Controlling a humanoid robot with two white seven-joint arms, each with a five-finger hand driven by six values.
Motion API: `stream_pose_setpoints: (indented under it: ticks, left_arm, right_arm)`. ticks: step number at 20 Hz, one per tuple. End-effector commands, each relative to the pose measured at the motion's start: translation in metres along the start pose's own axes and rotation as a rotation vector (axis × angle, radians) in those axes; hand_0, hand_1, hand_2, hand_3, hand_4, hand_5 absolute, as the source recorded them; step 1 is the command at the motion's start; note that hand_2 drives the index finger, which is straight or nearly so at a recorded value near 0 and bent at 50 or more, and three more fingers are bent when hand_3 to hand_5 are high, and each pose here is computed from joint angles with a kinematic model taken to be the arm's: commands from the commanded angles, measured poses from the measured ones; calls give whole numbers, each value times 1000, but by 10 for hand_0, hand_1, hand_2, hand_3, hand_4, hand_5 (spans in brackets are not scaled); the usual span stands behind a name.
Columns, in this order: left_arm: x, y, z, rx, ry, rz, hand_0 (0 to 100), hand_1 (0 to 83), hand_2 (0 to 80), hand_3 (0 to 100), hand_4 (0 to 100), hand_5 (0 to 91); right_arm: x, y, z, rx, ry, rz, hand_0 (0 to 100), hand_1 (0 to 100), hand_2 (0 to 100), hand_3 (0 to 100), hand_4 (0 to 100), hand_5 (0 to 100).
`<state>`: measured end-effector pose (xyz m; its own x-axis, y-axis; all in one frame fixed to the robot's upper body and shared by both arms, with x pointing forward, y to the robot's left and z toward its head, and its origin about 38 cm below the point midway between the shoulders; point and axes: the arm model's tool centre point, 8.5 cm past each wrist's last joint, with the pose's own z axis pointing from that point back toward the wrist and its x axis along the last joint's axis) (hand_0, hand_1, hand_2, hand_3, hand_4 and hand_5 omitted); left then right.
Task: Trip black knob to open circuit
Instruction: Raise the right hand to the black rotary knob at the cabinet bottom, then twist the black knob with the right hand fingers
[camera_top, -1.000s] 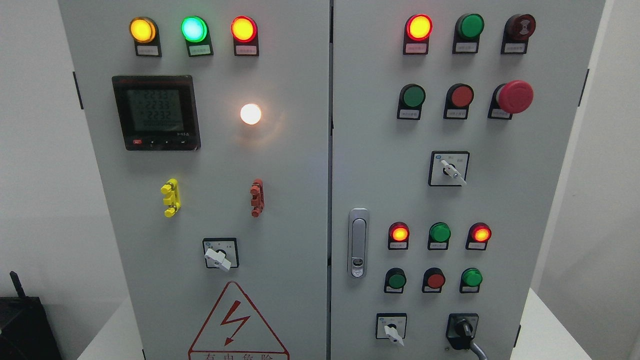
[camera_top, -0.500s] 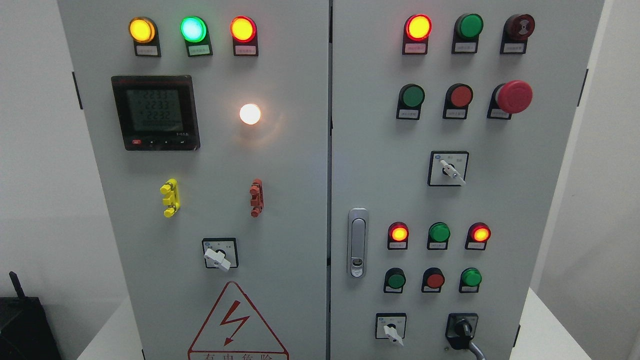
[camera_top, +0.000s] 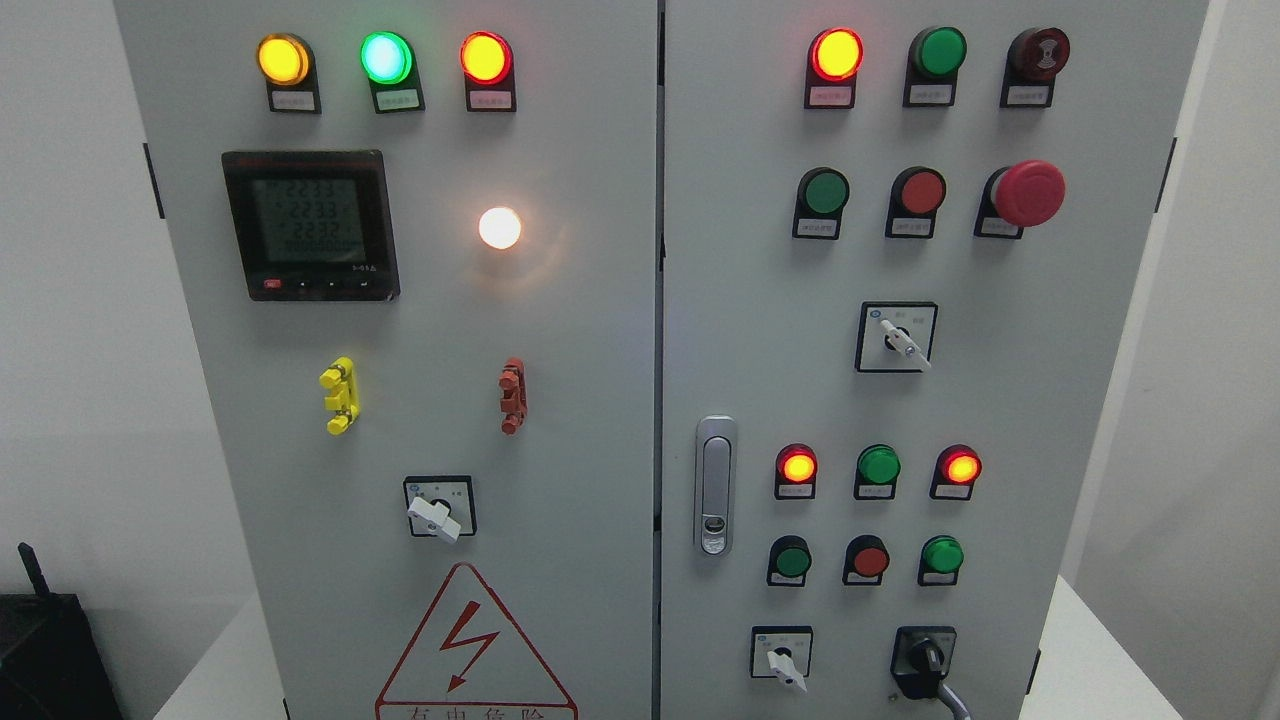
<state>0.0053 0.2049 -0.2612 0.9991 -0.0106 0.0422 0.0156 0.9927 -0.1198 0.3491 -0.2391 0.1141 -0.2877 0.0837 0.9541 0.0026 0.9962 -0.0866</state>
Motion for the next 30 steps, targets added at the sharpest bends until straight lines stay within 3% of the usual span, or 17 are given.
stream_pose_setpoints:
  ticks: [1, 30]
  left_arm:
    - [7, 0, -1, 1, -19, -3, 120, 389, 0, 0, 0, 0]
    - [7, 0, -1, 1, -19, -3, 120, 389, 0, 0, 0, 0]
  right_arm:
    - [2, 4, 0, 20, -6, -7, 0, 0, 48, 1000, 981, 968]
    - [4, 17, -1, 46, -16, -20, 0, 0, 55, 1000, 982, 968]
